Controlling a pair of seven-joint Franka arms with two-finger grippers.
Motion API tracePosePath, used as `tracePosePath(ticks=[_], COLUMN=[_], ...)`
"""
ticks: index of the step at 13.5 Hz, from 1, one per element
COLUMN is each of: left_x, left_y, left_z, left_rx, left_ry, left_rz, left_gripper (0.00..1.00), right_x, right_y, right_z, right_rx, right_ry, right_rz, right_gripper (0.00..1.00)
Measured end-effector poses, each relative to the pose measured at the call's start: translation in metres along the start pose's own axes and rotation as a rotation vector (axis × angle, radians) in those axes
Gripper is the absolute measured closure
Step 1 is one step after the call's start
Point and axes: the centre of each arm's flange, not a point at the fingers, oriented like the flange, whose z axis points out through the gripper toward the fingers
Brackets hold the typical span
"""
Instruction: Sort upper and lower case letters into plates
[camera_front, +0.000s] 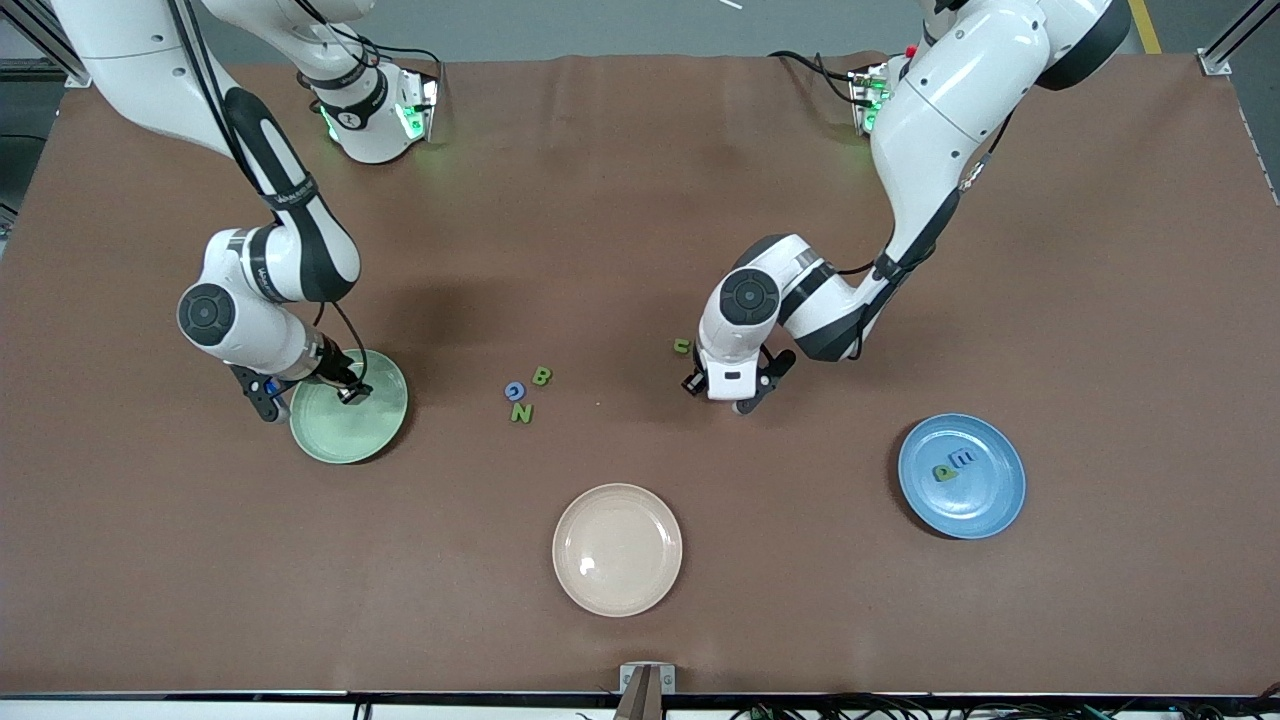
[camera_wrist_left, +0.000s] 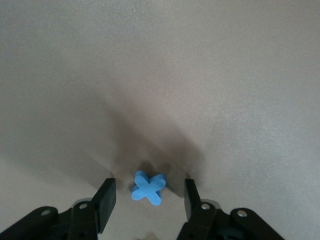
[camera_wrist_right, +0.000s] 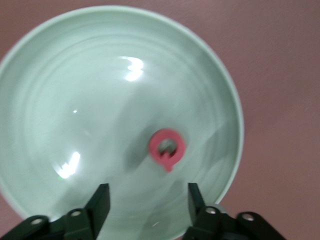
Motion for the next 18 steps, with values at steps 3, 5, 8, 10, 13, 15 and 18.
tracePosePath(ticks=[3,5,8,10,13,15,18], left_x=[0.000,0.001,0.013,0.038,0.106,0.158,0.247], left_y=[0.000,0.001,0.005,0.009,0.005,-0.008,-0.043], left_z=[0.000,-0.001,-0.007,-0.019,-0.052,-0.072,-0.092], left_rx=[0.000,-0.005,-0.020,-0.045,-0.064,-0.052,-0.008], left_ry=[0.000,0.000,0.015,0.052,0.134,0.164,0.183], left_rz=[0.000,-0.002,-0.007,-0.004,0.045,0.110,0.215], left_gripper=[0.48,0.58,0.73,0.73,0.73,0.73,0.73], right_x=[-0.048,-0.084,-0.127,-0.145,-0.163,-0.179,-0.221], right_y=[-0.051,-0.072,-0.104,-0.133,-0.169,-0.180,-0.185], right_z=[-0.029,-0.033,-0.032,-0.027,-0.006,0.003,0.010], right_rx=[0.012,0.024,0.041,0.059,0.068,0.064,0.048], right_ry=[0.009,0.008,0.008,0.007,0.005,0.010,0.051], right_rz=[0.072,0.105,0.190,0.254,0.300,0.251,0.115], right_gripper=[0.00,0.00,0.00,0.00,0.00,0.00,0.00])
